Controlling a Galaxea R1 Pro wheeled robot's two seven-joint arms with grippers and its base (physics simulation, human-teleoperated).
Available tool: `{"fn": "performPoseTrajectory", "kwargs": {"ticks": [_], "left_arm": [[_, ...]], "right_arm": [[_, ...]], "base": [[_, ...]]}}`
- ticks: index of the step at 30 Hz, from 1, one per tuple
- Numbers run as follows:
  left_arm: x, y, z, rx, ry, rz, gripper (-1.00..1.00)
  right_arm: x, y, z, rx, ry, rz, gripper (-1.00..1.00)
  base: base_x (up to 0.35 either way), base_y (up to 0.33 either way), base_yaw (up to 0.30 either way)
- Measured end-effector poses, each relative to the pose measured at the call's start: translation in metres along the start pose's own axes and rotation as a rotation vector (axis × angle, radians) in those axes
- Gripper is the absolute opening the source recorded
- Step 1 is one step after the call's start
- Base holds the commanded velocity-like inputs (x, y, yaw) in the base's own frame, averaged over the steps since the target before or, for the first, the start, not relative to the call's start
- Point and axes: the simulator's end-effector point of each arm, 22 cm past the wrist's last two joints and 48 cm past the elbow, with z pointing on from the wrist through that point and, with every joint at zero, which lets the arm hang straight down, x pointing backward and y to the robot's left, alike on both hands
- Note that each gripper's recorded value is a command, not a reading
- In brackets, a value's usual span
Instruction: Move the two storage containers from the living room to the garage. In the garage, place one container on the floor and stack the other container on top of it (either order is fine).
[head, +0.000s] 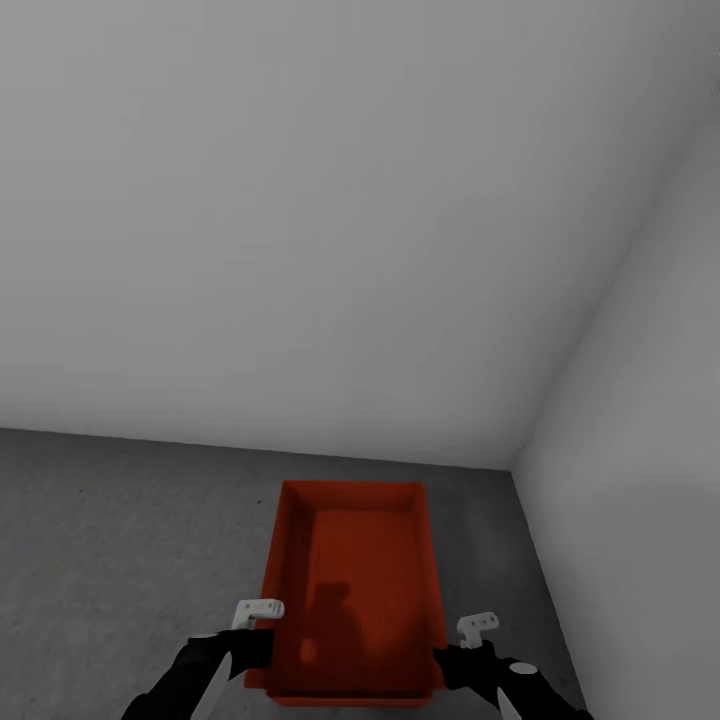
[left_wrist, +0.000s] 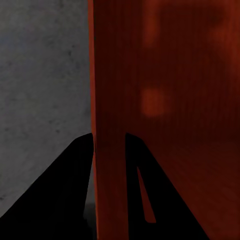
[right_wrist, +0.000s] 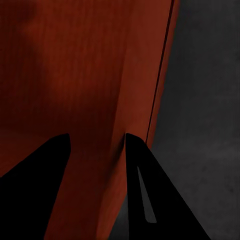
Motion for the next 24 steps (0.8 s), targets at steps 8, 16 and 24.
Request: {"fn": "performPoseTrajectory", "kwargs": {"ticks": [8,16,24], "left_arm": [[-0.0001,0.0003,0.0000,0.000,0.000,-0.001,-1.00],[-0.0001,0.0000,0.0000,0.000,0.000,-0.001,-1.00],[-0.0004,-0.0013,0.0001,0.000,-0.002,0.000,-1.00]], "right_arm": [[-0.0002,0.0004,0.0001,0.000,0.000,-0.001,-1.00],[-0.0001,-0.0001,0.0000,0.000,0.000,0.000,-1.00],[-0.0005,-0.0012,-0.0003,0.000,-0.001,0.000,-1.00]], "base": [[0.002,-0.004,0.000],[0.000,0.000,0.000],[0.000,0.000,0.000]]}}
